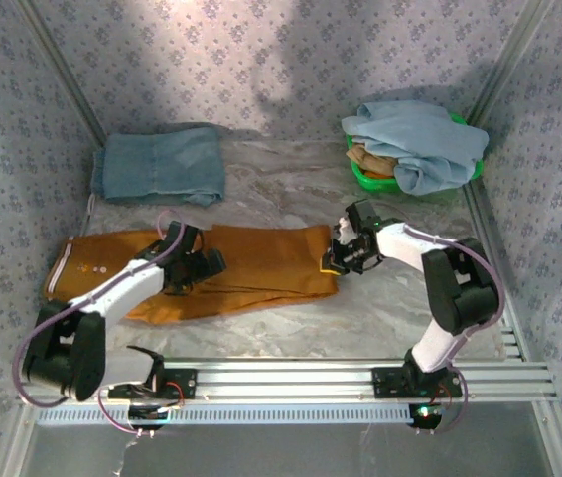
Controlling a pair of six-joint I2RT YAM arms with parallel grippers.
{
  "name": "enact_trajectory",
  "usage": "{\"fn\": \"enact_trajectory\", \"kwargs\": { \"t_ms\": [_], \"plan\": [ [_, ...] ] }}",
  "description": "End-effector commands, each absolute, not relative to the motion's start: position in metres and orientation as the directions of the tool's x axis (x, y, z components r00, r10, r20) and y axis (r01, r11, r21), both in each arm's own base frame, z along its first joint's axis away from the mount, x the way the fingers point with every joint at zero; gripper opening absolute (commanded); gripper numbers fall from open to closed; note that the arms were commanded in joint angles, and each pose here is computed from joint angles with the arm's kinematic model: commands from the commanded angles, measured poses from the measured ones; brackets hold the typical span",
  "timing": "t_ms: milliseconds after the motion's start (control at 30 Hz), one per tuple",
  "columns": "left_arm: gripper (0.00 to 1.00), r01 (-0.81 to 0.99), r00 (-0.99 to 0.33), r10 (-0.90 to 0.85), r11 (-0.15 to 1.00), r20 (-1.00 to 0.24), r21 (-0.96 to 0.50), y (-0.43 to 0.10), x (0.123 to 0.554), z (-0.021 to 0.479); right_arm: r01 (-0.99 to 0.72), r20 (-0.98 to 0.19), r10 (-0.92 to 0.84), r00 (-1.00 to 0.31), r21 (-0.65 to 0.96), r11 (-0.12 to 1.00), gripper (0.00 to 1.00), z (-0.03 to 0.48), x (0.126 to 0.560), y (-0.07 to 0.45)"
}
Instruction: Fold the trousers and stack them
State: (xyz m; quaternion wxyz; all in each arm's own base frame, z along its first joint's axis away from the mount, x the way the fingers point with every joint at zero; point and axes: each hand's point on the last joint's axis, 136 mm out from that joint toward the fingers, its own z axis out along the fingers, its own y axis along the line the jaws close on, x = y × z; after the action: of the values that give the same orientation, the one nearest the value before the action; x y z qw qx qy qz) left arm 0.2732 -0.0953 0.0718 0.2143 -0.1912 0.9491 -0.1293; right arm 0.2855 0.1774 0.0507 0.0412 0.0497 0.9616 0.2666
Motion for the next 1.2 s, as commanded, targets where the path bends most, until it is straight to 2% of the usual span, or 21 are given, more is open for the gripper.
{"fn": "enact_trajectory", "kwargs": {
  "t_ms": [0, 167, 300, 500, 733, 833, 933, 1067, 1167],
  "plan": [
    [0.96, -0.373, -0.769, -0.478, 0.875, -0.425, -0.31, -0.07, 0.277, 0.104, 0.186, -0.032, 0.199, -0.979, 0.237, 0.954, 0.0, 0.05, 0.264, 0.107],
    [0.96, -0.494, -0.657, -0.598, 0.802, -0.459, -0.337, -0.029, 0.276, 0.12, 0.301, -0.112, 0.306, -0.945, 0.058, 0.952, 0.0, 0.081, 0.263, 0.043],
    [0.96, -0.559, -0.602, -0.655, 0.754, -0.456, -0.345, -0.005, 0.273, 0.123, 0.403, -0.162, 0.414, -0.896, 0.098, 0.91, 0.0, 0.105, 0.265, 0.01],
    [0.94, -0.641, -0.545, -0.718, 0.69, -0.434, -0.337, 0.022, 0.266, 0.11, 0.476, -0.29, 0.476, -0.83, 0.078, 0.876, 0.0, 0.145, 0.283, -0.026],
    [0.86, -0.635, -0.579, -0.716, 0.696, -0.391, -0.335, 0.017, 0.264, 0.086, 0.498, -0.387, 0.475, -0.791, 0.046, 0.866, 0.0, 0.175, 0.318, -0.046],
    [0.85, -0.614, -0.622, -0.7, 0.715, -0.351, -0.334, 0.009, 0.26, 0.073, 0.461, -0.404, 0.458, -0.792, 0.096, 0.882, 0.0, 0.183, 0.329, -0.034],
    [0.85, -0.619, -0.643, -0.693, 0.721, -0.326, -0.312, 0.008, 0.253, 0.06, 0.348, -0.377, 0.402, -0.834, 0.206, 0.915, 0.0, 0.186, 0.337, 0.01],
    [0.86, -0.577, -0.67, -0.693, 0.711, -0.266, -0.402, -0.012, 0.255, 0.048, 0.205, -0.39, 0.281, -0.877, 0.226, 0.952, 0.0, 0.196, 0.329, 0.058],
    [0.86, -0.562, -0.69, -0.682, 0.715, -0.243, -0.416, -0.018, 0.256, 0.045, 0.104, -0.408, 0.202, -0.89, 0.249, 0.963, 0.0, 0.212, 0.317, 0.092]
  ]
}}
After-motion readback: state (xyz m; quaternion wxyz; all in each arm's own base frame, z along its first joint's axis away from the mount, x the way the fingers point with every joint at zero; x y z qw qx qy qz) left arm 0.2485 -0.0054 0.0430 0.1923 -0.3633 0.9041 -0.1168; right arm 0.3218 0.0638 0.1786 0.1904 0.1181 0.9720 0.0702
